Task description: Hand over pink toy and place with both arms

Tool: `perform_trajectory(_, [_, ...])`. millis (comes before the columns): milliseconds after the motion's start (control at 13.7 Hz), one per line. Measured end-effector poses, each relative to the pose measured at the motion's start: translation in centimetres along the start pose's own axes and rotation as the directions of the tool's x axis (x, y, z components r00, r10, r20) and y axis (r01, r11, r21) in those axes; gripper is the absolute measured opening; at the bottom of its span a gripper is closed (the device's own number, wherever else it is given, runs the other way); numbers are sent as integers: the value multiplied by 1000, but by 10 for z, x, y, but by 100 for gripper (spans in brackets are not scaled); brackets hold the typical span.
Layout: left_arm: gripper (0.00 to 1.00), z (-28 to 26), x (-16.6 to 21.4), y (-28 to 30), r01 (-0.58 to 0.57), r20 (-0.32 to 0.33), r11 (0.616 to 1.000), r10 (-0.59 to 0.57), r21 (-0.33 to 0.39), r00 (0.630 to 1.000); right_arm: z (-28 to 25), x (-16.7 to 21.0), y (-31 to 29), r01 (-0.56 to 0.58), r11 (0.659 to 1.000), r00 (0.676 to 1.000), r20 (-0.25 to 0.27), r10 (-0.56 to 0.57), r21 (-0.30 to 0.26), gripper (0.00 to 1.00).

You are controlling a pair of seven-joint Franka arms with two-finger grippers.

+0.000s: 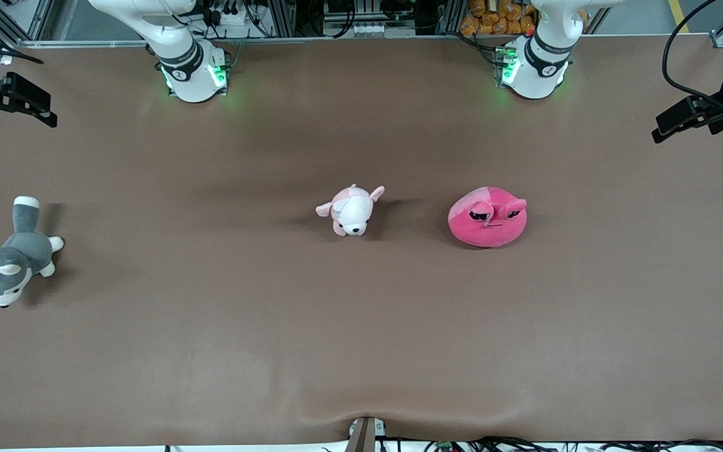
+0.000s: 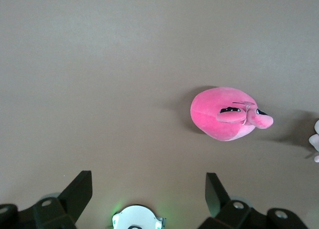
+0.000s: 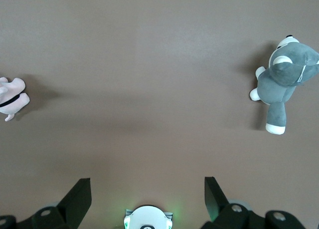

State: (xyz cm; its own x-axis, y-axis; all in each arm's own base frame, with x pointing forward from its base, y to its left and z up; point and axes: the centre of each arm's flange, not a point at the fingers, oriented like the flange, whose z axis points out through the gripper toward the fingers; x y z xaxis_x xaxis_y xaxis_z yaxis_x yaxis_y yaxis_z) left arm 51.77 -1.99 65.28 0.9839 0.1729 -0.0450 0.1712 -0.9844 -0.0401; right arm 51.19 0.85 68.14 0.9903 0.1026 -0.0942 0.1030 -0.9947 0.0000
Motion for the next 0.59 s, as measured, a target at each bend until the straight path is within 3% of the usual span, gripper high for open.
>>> perform_trajectory(585, [100,3,2,1,7,7,1000,-7,1,1000,0,0,0,0,1000,1000,0,0,0,100])
